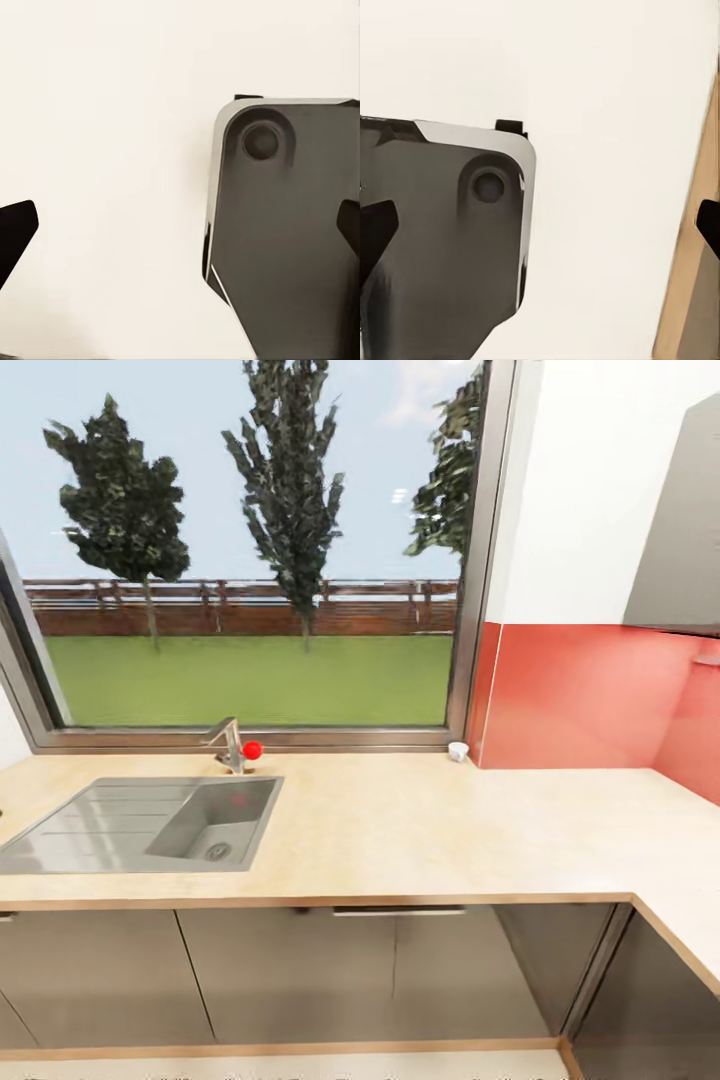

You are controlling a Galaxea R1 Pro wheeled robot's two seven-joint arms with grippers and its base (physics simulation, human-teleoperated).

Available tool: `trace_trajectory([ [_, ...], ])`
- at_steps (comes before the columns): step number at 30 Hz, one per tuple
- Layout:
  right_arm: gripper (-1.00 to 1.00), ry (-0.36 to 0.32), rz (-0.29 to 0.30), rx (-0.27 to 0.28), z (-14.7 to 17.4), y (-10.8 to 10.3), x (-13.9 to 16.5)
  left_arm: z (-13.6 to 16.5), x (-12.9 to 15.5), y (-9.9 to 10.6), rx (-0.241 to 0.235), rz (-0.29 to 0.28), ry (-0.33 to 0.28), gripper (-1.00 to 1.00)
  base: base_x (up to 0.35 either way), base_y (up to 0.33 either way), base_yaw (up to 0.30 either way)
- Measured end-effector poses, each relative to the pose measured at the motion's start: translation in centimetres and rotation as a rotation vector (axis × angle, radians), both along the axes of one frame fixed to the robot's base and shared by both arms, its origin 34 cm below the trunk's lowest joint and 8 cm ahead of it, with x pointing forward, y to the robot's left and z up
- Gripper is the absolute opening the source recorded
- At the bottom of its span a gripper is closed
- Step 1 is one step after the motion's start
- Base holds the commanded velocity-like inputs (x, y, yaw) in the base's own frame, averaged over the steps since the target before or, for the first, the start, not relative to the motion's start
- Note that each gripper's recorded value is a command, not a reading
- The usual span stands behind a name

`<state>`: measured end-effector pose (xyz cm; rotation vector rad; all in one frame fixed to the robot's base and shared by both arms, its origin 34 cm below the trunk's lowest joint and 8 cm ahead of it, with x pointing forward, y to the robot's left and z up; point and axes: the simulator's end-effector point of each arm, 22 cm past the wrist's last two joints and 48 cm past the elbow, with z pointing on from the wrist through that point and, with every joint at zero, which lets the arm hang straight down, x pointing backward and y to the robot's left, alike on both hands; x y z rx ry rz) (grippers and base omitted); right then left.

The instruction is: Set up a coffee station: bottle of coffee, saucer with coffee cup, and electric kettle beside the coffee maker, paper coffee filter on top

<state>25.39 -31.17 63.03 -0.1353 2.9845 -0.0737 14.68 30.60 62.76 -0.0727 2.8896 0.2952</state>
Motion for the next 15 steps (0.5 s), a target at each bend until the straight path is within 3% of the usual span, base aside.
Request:
trace_trajectory([
  [7, 1.0, -0.002, 0.002, 0.01, 0.0, 0.6, 0.1, -0.1, -0.4, 0.0, -0.001, -0.004, 0.018, 1.0, -0.206, -0.216, 0.0],
  [11, 1.0, -0.027, 0.012, 0.045, 0.0, 3.3, 1.1, -0.2, -0.9, -0.2, -0.004, -0.013, 0.038, 1.0, -0.076, -0.063, 0.0],
  [15, 1.0, -0.118, 0.026, 0.081, 0.9, 5.7, 4.7, -0.2, -0.9, 0.1, 0.0, -0.011, 0.041, 1.0, -0.012, -0.01, 0.0],
])
